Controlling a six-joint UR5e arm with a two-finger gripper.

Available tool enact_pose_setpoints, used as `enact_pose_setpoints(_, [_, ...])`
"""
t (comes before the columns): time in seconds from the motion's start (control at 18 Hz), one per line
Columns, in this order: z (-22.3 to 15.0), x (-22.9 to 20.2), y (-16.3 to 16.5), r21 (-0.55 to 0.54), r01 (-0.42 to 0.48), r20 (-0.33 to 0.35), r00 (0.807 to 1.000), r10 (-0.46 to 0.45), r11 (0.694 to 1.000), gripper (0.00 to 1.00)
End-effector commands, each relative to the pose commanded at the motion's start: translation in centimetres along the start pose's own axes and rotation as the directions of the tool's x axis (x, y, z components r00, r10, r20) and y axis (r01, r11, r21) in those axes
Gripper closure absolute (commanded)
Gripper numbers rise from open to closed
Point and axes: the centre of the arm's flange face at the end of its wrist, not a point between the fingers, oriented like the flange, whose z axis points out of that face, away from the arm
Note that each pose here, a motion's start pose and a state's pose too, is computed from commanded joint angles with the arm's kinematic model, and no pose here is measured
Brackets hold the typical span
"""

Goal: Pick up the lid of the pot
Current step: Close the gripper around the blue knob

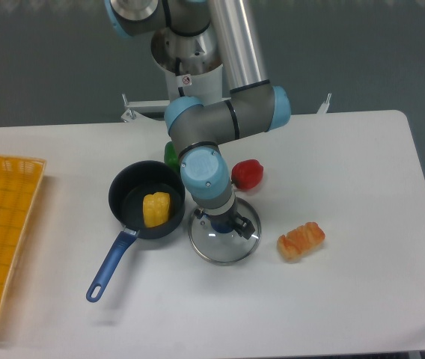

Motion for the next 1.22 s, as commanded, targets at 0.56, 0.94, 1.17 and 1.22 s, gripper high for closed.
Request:
enact_pose_setpoints(0.56, [0.32, 0.26, -0.45, -0.019, 0.0, 0.006, 1.0, 0.0, 1.0, 0.24])
enact_pose_setpoints(0.94, [-0.14, 0.0, -0.53, -0.014, 0.004, 0.013, 1.0, -0.003, 1.0, 0.4])
enact_pose_setpoints(1.17, [-0.49, -0.09, -0.55, -0.009, 0.003, 0.015, 1.0, -0.003, 1.0, 0.53])
enact_pose_setpoints(1.22, [-0.49, -0.09, -0.55, -0.009, 0.004, 0.015, 1.0, -0.004, 1.0, 0.53])
